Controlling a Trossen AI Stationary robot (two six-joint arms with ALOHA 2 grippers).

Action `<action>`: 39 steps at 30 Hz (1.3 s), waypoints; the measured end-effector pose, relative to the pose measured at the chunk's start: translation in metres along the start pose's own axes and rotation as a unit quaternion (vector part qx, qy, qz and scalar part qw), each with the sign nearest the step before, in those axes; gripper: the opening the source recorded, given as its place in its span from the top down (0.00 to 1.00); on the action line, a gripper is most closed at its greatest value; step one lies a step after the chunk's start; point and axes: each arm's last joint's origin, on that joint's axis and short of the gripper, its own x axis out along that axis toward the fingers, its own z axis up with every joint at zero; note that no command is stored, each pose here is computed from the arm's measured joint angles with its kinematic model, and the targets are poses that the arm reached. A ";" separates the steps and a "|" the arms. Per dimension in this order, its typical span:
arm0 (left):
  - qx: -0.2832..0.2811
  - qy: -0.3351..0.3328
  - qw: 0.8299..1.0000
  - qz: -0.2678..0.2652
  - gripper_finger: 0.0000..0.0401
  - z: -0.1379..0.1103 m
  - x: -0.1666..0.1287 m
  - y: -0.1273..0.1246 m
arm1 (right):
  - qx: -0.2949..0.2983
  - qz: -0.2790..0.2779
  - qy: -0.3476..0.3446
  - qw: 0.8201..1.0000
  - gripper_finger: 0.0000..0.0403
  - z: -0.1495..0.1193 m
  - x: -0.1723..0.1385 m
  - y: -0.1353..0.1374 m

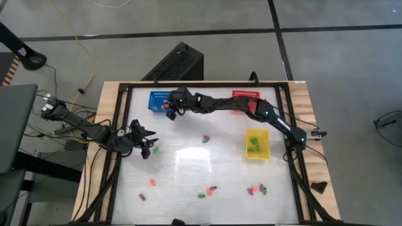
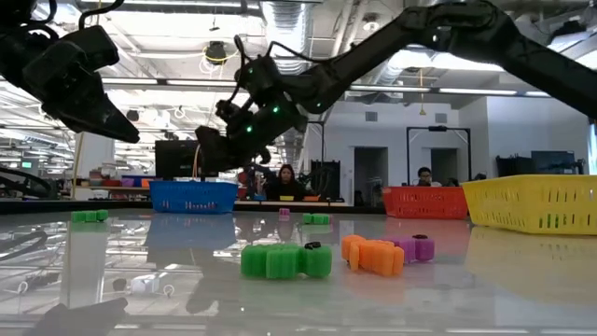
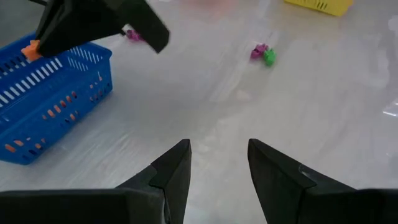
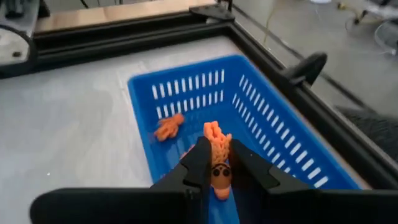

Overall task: Sort Halloween decoration
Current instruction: Put the skeleton toy into the blue bin, then put the purple skeleton toy into the red bin

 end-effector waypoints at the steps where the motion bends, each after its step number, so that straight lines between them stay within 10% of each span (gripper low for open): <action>1: 0.003 0.000 1.000 0.000 0.63 0.000 0.000 0.000 | 0.003 0.004 0.005 1.000 0.80 -0.002 0.002 -0.002; 16: 0.014 0.001 1.000 0.001 0.63 0.000 0.000 0.000 | 0.007 0.039 0.011 0.999 0.50 0.002 0.001 -0.008; 24: 0.015 0.002 1.000 0.001 0.63 -0.001 0.000 0.000 | 0.004 0.138 0.145 0.980 0.47 0.042 -0.049 0.010; 39: 0.010 0.002 1.000 0.002 0.63 -0.001 0.000 0.000 | -0.127 0.289 0.537 0.782 0.53 0.019 -0.220 0.134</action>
